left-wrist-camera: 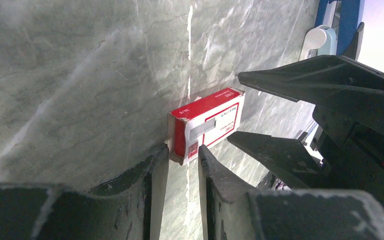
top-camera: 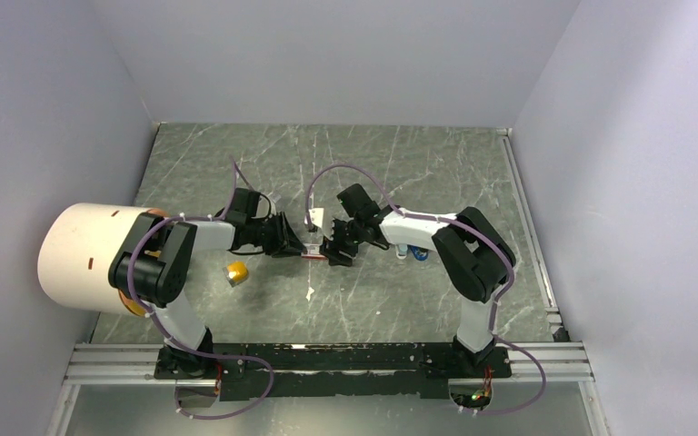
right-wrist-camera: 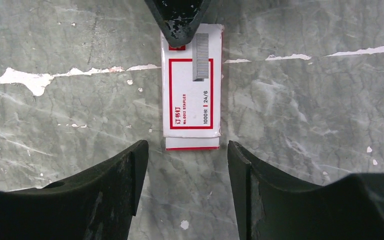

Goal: Load the staples into the stapler

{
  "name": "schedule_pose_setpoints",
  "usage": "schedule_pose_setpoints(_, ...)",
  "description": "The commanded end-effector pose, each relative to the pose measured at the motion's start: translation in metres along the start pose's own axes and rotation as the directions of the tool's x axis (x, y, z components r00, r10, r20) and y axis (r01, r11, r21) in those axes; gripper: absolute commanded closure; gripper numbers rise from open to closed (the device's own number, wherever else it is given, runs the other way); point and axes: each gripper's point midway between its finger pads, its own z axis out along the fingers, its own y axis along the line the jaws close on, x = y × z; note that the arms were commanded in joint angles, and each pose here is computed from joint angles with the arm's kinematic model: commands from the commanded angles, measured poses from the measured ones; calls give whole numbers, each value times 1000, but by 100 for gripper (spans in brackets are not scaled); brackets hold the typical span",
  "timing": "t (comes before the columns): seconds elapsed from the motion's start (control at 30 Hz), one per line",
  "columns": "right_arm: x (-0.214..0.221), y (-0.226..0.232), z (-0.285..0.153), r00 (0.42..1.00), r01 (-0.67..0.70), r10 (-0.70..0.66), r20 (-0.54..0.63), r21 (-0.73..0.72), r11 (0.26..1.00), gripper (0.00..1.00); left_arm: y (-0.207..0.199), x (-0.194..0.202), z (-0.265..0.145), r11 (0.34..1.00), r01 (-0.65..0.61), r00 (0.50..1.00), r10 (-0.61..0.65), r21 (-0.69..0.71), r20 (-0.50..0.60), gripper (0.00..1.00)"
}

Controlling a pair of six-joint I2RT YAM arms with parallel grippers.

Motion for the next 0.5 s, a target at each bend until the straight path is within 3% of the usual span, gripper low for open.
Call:
schedule_pose_setpoints(0.0,0,-10,4,1000,27,-26,-6,38,999,38,-5,3,-3,1000,-19,1000,19,21,-2,67)
schedule_pose_setpoints(0.47,5,-7,6,999,40,-40,-23,31,999,54,-9,4,-3,999,-19,1000,19,44,-10,74)
